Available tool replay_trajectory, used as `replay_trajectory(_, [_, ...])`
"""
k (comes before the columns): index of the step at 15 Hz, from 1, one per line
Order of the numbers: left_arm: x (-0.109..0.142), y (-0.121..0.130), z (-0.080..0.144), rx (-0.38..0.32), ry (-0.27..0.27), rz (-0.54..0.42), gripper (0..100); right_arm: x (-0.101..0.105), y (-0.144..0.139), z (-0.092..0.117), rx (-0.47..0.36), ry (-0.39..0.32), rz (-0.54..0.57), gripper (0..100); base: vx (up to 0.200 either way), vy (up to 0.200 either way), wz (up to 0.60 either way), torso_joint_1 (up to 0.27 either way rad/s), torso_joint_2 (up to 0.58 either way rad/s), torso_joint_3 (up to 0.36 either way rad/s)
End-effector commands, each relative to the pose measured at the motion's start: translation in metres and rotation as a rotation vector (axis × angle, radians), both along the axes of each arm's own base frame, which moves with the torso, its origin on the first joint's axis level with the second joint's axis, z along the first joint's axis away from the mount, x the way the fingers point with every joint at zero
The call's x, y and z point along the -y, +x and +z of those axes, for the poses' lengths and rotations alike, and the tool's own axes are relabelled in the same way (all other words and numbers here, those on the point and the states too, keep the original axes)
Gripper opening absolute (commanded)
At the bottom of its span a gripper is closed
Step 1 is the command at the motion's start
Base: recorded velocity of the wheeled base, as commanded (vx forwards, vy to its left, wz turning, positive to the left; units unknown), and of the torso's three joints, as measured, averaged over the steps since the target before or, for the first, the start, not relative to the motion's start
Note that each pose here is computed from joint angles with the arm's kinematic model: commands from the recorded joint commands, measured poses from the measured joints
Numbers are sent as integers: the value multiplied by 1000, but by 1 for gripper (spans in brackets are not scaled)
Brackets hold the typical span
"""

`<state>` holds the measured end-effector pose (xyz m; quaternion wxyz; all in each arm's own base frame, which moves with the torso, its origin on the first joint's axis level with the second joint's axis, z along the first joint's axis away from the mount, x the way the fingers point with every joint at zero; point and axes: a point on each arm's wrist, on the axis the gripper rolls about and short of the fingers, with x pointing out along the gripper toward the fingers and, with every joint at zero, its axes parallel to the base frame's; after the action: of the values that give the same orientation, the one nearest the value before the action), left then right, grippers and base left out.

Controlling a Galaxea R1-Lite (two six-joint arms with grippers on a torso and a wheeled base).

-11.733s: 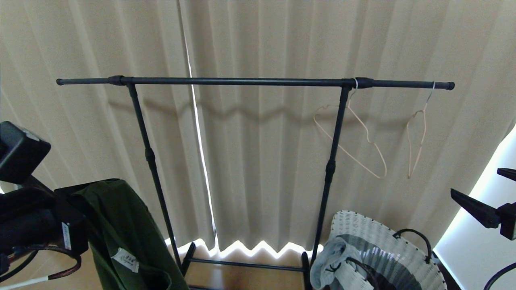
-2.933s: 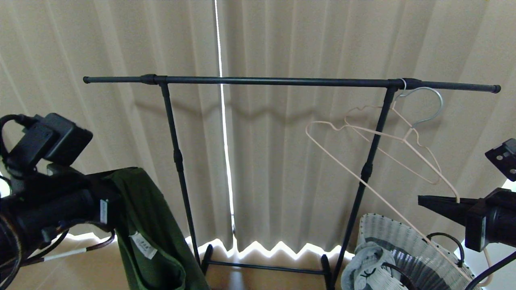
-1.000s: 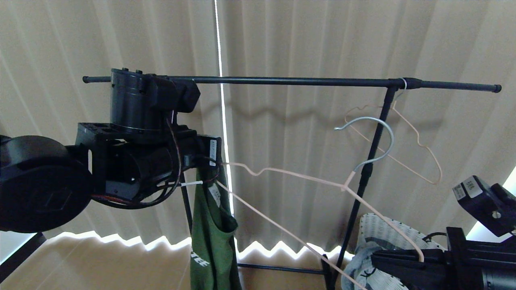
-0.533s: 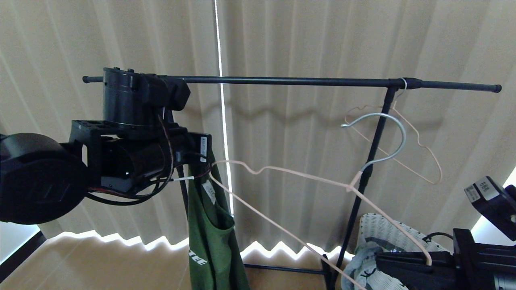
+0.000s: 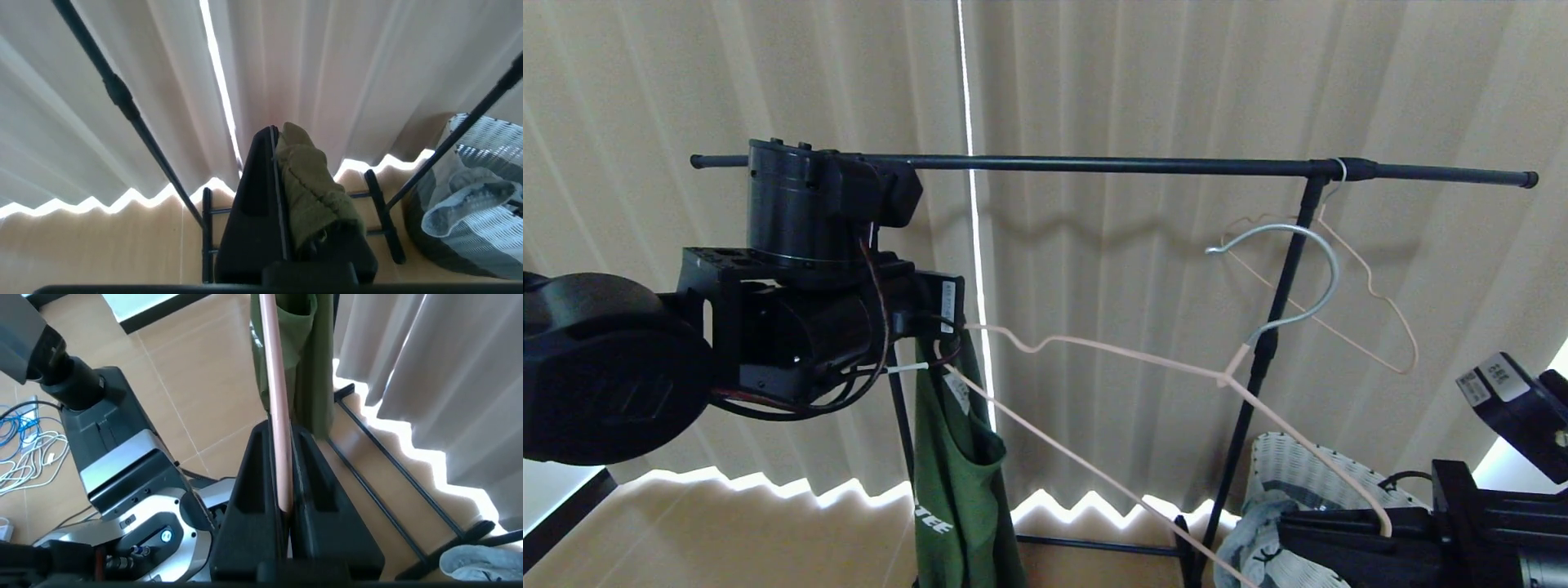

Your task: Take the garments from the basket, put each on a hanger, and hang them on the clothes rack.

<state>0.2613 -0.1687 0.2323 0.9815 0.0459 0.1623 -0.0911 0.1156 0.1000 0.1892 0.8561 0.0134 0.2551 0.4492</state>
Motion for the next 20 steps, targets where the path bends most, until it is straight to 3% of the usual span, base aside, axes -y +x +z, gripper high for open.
replay_trajectory(1, [1,-2,1,4,-2,-3,0,-8,11,-3,-29,-25,-4,0,0,0,0,0,0,0])
replay_trajectory(3, [1,-2,1,3,-1,-2,0,-12,17,-3,-35,-35,-19,0,0,0,0,0,0,0])
replay_trajectory(5, [-1,-4,4,16,4,30,0,-19,29,-7,-42,-84,-114,0,0,0,0,0,0,0])
replay_trajectory(9, [-2,-9,7,23,5,40,0,-37,52,-5,-54,-38,-179,0,0,0,0,0,0,0])
replay_trajectory(14, [-1,-14,12,36,-8,27,0,-58,80,-13,-93,-34,-220,0,0,0,0,0,0,0])
replay_trajectory(17, [-7,-16,17,51,-12,38,0,-60,83,-19,-110,-65,-238,0,0,0,0,0,0,0])
replay_trajectory(20, [-18,-10,17,55,42,63,0,-59,85,-18,-124,-107,-276,0,0,0,0,0,0,0])
